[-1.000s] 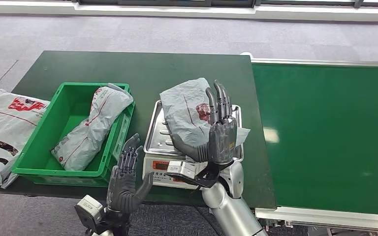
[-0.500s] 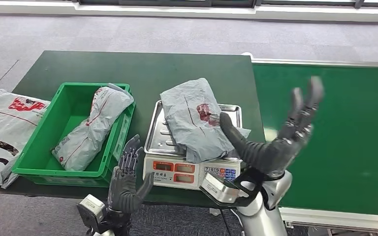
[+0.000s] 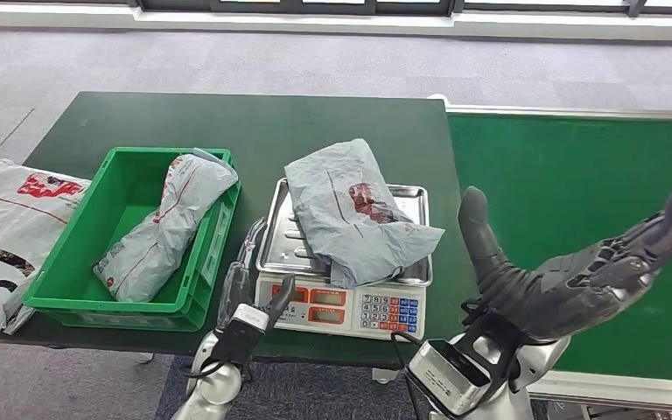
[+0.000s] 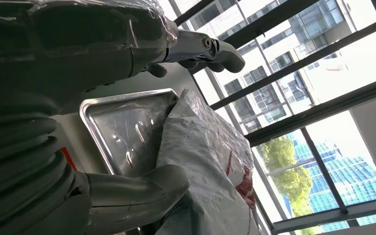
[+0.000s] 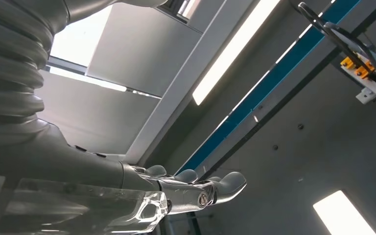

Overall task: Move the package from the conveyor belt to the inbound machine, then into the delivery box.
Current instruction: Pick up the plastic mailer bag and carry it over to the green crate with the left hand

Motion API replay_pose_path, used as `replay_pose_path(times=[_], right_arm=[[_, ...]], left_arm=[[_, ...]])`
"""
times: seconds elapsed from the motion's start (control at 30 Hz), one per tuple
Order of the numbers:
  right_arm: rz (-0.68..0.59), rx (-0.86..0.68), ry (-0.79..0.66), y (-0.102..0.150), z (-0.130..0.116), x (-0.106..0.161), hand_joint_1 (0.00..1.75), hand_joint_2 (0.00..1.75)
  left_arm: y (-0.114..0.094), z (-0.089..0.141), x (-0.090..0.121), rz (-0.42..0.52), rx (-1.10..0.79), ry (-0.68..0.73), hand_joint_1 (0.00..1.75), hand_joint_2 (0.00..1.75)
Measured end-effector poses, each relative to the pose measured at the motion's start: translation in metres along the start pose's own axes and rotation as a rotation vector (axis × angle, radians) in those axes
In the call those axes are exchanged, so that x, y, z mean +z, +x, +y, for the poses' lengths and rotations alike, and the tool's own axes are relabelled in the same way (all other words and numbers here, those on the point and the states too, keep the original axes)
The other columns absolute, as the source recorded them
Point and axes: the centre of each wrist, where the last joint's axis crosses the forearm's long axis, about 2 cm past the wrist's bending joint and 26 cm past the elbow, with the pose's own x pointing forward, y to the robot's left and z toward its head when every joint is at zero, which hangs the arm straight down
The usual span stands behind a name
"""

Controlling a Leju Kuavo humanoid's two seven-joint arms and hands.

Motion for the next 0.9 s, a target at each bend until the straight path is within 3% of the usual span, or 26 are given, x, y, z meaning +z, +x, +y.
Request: replay_pose_path(times=[0.43,0.7,0.9], right_arm=[[0.052,-0.087,-0.050,0.004,0.005,-0.002,0.00,1.75],[0.104,-0.163,-0.088,0.008,0.009,-0.002,0.00,1.75],[0.134,-0.190,-0.109,0.007,0.009,-0.001,0.00,1.75]], left_arm=[[0.000,-0.008,-0.066,-0.040,-0.183,-0.053,0.00,1.75],[0.025,-0.022,-0.138,-0.013,-0.203,-0.082,0.00,1.75],[0.037,-0.028,-0.173,0.024,-0.163,-0.086,0.00,1.75]])
